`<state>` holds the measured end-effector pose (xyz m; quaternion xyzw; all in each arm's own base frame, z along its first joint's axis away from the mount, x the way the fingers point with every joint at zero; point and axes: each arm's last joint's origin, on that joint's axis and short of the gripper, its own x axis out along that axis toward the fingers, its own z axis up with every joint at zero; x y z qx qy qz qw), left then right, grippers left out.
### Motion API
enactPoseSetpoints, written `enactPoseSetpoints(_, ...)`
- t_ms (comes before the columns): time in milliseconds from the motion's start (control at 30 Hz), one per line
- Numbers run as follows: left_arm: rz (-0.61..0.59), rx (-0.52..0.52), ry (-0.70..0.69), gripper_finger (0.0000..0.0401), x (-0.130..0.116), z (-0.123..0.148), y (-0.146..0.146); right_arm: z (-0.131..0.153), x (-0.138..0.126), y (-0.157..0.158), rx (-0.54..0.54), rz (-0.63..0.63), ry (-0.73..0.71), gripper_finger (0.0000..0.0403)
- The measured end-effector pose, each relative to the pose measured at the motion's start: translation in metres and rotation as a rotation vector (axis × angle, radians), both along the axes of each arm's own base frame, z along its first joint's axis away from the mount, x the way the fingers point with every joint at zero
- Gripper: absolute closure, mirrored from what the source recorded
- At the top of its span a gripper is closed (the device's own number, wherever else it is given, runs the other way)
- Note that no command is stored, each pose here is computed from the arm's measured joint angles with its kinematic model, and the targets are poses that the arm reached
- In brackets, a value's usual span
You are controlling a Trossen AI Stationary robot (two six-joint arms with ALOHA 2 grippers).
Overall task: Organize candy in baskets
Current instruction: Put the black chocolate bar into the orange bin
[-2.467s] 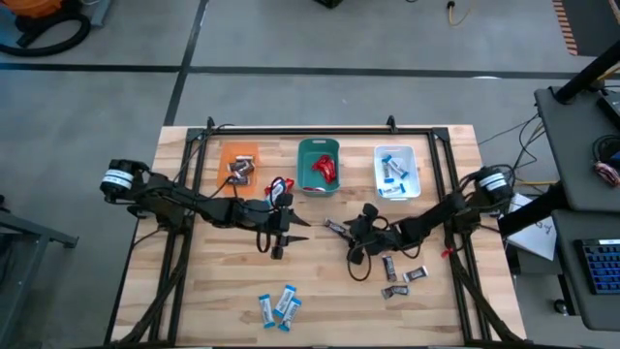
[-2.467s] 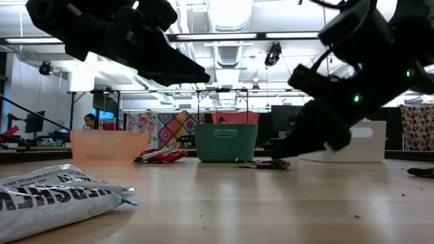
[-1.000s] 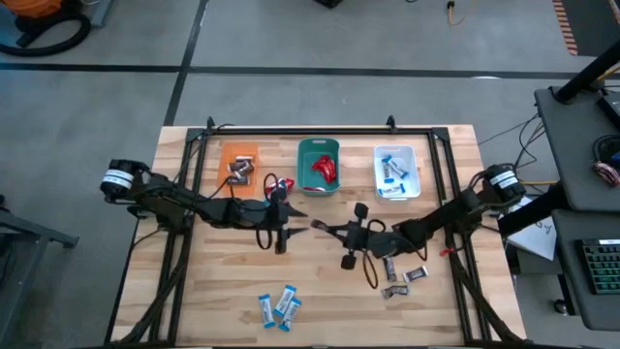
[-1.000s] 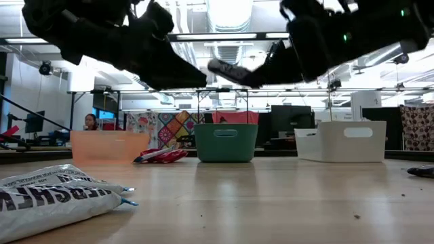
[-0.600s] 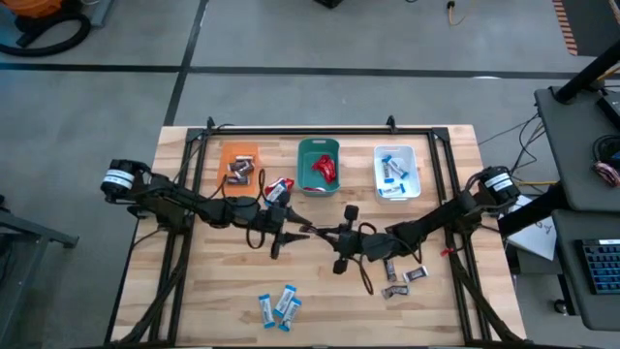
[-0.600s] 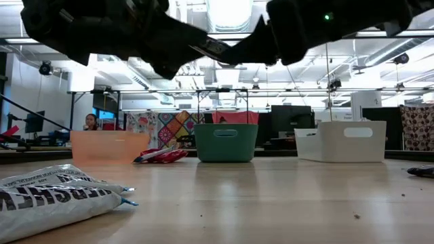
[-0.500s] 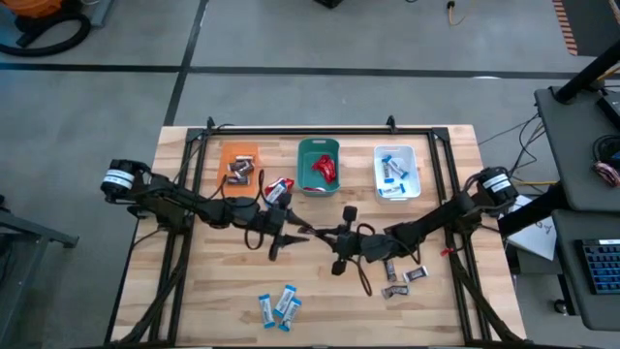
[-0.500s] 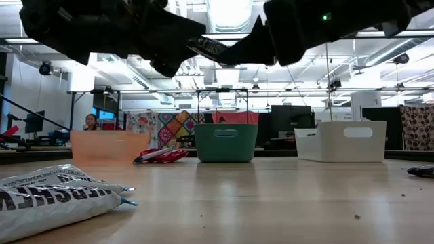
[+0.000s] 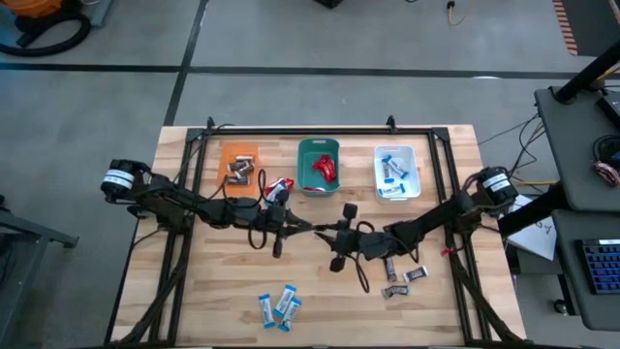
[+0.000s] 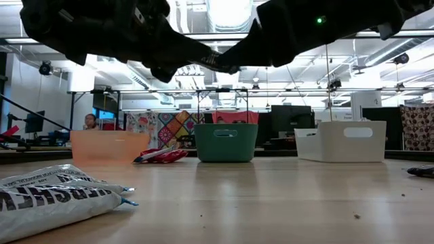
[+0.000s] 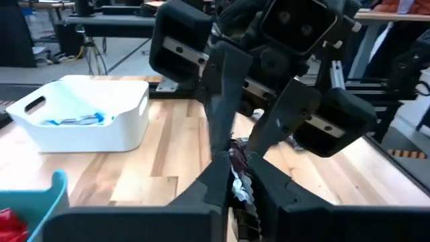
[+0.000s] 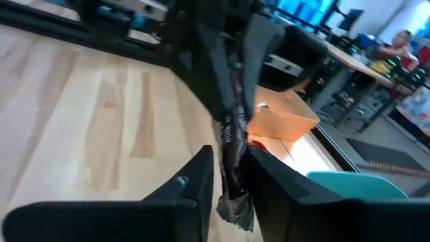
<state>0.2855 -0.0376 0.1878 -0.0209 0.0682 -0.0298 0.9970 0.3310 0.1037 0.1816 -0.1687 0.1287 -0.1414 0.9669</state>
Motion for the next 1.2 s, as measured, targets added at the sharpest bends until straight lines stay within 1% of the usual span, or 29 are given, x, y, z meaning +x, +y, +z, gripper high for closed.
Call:
enactPoseSetpoints(33, 0.007, -0.002, 0.002, 0.0390, 0.000, 0.000, 0.001, 0.000, 0.000, -0.001, 0.010, -0.018, -0.005, 0.0314)
enactPoseSetpoints(100, 0.021, 0.000, 0.012, 0.0382, 0.000, -0.001, 0.002, 0.000, 0.001, -0.005, 0.020, -0.049, -0.012, 0.0298)
enactPoseSetpoints(200, 0.114, 0.023, 0.068, 0.0373, -0.003, -0.003, 0.007, 0.000, 0.001, -0.012, 0.036, -0.148, -0.035, 0.0277)
enactPoseSetpoints(267, 0.218, 0.052, 0.133, 0.0376, -0.008, -0.003, 0.014, 0.002, 0.001, -0.016, 0.039, -0.228, -0.051, 0.0265)
enactPoseSetpoints(333, 0.349, 0.090, 0.225, 0.0386, -0.016, 0.001, 0.024, 0.004, 0.000, -0.020, 0.044, -0.269, -0.062, 0.0256)
enactPoseSetpoints(467, 0.643, 0.159, 0.442, 0.0395, -0.039, 0.015, 0.046, 0.005, 0.000, -0.020, 0.047, -0.271, -0.066, 0.0247)
enactPoseSetpoints(533, 0.730, 0.181, 0.534, 0.0394, -0.052, 0.027, 0.053, 0.005, 0.000, -0.020, 0.046, -0.270, -0.065, 0.0246)
enactPoseSetpoints(700, 0.823, 0.123, 0.655, 0.0394, -0.078, 0.060, 0.063, 0.005, 0.000, -0.020, 0.059, -0.273, -0.070, 0.0249)
enactPoseSetpoints(833, 0.931, 0.086, 0.778, 0.0394, -0.096, 0.071, 0.078, 0.005, 0.000, -0.020, 0.068, -0.275, -0.074, 0.0249)
enactPoseSetpoints(900, 0.987, 0.042, 0.819, 0.0394, -0.102, 0.071, 0.088, 0.005, 0.000, -0.020, 0.068, -0.275, -0.074, 0.0247)
enactPoseSetpoints(1000, 1.028, -0.023, 0.863, 0.0392, -0.105, 0.064, 0.103, 0.005, -0.001, -0.020, 0.069, -0.274, -0.074, 0.0245)
enactPoseSetpoints(1100, 1.043, -0.016, 0.918, 0.0379, -0.103, 0.056, 0.110, 0.008, 0.002, -0.019, 0.069, -0.271, -0.072, 0.0246)
enactPoseSetpoints(1200, 1.045, -0.005, 0.963, 0.0352, -0.100, 0.050, 0.113, 0.015, 0.007, -0.017, 0.068, -0.255, -0.056, 0.0244)
